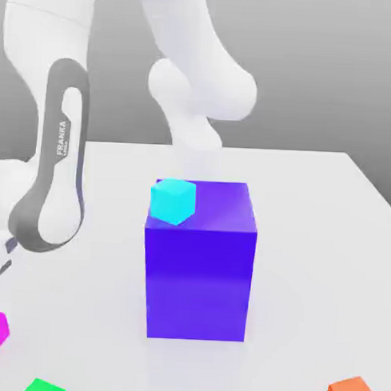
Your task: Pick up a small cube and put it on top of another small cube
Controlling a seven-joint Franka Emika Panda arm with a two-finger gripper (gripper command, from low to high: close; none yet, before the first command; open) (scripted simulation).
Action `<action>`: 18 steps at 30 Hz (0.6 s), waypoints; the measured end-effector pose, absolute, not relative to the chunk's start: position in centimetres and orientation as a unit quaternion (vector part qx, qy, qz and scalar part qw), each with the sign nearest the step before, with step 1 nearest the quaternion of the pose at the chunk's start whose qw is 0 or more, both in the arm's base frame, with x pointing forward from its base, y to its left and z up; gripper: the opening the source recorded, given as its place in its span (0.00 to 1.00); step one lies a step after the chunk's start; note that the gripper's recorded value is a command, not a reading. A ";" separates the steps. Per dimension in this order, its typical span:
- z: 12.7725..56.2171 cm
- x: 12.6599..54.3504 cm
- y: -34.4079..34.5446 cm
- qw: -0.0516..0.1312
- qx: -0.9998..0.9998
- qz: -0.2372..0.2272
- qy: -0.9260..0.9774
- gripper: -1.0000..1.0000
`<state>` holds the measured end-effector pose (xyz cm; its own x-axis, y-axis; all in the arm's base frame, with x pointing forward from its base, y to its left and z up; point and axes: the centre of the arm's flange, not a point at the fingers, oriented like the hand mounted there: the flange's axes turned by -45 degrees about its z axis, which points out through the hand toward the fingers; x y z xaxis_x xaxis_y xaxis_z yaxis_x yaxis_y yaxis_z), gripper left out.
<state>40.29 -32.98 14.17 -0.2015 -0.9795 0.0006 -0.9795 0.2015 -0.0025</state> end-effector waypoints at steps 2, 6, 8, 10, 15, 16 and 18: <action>16.7 40.3 -33.0 0.001 -0.632 -0.001 0.775 0.00; 19.8 42.4 -31.4 -0.001 -0.670 -0.001 0.742 0.00; 20.5 44.3 -29.9 -0.002 -0.702 0.000 0.712 0.00; 21.2 46.2 -28.2 -0.003 -0.734 0.000 0.679 0.00; 23.0 50.7 -23.3 -0.002 -0.808 0.000 0.589 0.00; 23.4 51.6 -22.2 -0.001 -0.822 0.000 0.570 0.00; 23.8 53.0 -20.2 0.000 -0.845 0.000 0.535 0.00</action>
